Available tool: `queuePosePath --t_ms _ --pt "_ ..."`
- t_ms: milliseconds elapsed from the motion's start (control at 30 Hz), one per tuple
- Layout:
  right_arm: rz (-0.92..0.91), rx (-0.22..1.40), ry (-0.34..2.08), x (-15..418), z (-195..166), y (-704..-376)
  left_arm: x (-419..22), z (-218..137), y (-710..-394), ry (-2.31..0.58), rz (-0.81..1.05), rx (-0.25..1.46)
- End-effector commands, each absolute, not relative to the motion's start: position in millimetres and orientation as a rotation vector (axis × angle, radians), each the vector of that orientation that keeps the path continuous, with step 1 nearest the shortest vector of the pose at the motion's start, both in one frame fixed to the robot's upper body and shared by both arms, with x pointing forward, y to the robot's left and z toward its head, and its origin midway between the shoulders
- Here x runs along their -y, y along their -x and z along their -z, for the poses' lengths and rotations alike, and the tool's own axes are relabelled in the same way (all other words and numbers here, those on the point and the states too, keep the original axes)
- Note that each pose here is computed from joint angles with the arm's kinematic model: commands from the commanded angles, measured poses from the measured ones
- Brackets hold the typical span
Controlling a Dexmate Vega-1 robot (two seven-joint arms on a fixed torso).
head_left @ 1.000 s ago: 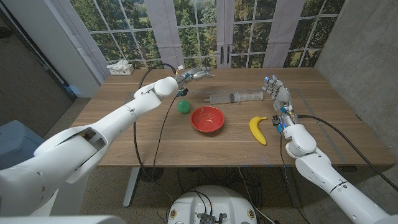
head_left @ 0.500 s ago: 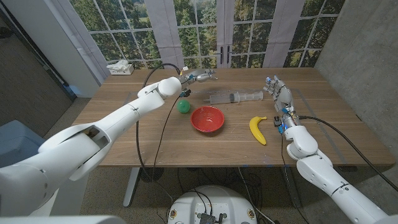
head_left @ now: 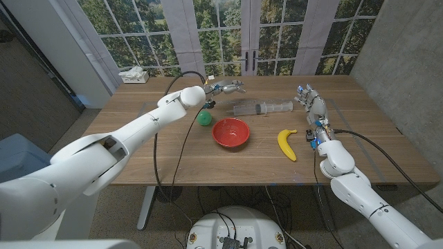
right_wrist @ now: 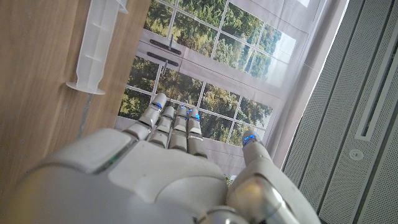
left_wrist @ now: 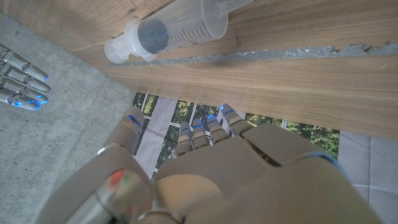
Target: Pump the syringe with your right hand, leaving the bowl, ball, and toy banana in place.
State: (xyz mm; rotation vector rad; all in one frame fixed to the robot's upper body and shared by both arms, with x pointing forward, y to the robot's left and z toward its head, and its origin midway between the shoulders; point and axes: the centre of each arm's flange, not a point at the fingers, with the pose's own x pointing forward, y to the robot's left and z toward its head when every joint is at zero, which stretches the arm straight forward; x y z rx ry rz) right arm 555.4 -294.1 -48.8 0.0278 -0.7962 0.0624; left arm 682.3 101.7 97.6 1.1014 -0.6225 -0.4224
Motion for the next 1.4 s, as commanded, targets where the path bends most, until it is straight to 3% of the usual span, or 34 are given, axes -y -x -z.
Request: queuePosePath --t_ms 33,1400 --pt "-0.055 0.798 -0.039 298.1 52.4 -554.5 -90.1 -94.7 -686.6 -1.154 0.456 0.591" --pt "-0.034 0.803 -0.06 309.7 65.2 -545.4 -53.7 -85.9 -692.3 -1.377 0.483 0.513"
